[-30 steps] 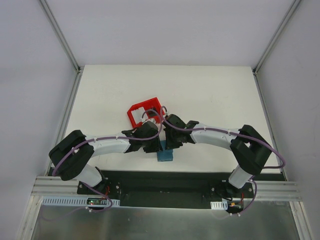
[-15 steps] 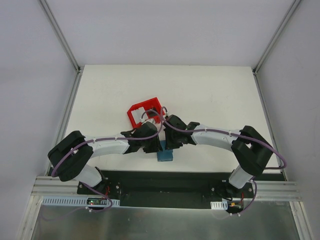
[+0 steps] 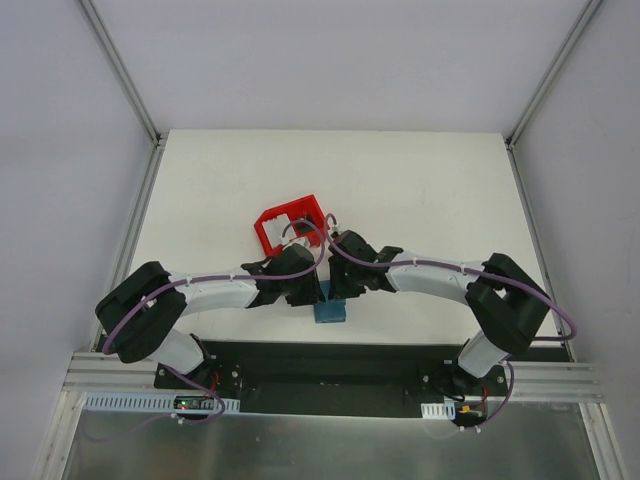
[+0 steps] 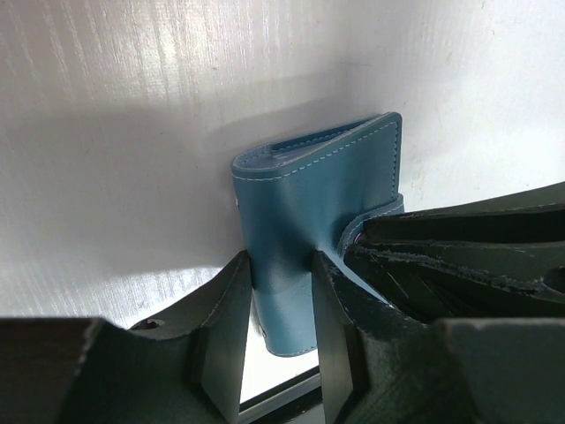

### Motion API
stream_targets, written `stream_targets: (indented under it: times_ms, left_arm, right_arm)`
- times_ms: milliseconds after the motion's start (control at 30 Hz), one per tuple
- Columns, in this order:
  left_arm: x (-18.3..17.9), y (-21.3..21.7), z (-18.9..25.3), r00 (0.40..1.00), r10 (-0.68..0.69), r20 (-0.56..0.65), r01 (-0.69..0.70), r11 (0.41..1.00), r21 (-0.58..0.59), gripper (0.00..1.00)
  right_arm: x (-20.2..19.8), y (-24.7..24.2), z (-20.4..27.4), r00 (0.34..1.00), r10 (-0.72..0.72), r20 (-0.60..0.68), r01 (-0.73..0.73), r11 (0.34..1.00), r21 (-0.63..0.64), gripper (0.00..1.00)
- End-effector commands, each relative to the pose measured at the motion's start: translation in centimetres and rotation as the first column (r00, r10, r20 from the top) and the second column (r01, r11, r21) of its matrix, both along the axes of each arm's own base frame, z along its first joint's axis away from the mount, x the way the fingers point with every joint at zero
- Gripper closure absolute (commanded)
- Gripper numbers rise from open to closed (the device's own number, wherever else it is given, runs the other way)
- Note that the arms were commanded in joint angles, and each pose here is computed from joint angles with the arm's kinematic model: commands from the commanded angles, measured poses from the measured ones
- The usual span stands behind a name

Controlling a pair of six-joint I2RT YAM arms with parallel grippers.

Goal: Put the credit cards into the card holder
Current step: Close the card holder at the center of the board.

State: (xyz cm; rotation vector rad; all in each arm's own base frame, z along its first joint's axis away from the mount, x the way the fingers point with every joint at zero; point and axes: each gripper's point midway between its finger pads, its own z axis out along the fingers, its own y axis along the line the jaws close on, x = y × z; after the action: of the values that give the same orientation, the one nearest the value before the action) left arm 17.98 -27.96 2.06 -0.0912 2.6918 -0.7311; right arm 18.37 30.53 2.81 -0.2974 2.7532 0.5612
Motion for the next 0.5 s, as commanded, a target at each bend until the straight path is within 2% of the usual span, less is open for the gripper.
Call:
stream_targets:
  times_ms: [0, 100, 233, 367, 467]
  left_arm:
    - [-1.6, 2.5, -2.6, 0.998, 0.013, -0.057, -0.006, 0.994, 0.112, 0.69]
    - [-1.6, 2.4, -2.5, 0.999, 0.01, -0.053, -0.004, 0.994, 0.109, 0.69]
    - [-1.6, 2.5, -2.4, 0.999, 0.013, -0.052, -0.007, 0.994, 0.107, 0.69]
    - [-1.6, 2.5, -2.4, 0.999, 0.014, -0.051, -0.009, 0.994, 0.105, 0.69]
    - [-1.7, 2.6, -2.3, 0.999, 0.018, -0.051, -0.013, 0.995, 0.101, 0.69]
  right_arm:
    - [-2.8, -3.7, -6.0, 0.994, -0.005, -0.114, -0.017, 0.981, -0.191, 0.78]
    - [-3.2, -5.3, -7.3, 0.993, -0.029, -0.115, -0.002, 0.965, -0.263, 0.76]
    - [-3.2, -6.1, -7.5, 0.994, -0.017, -0.109, -0.02, 0.944, -0.329, 0.88]
    - [-3.2, -6.8, -7.4, 0.996, -0.003, -0.088, -0.033, 0.915, -0.402, 0.88]
    - [-3.4, -6.7, -7.6, 0.995, -0.003, -0.095, -0.036, 0.915, -0.402, 0.86]
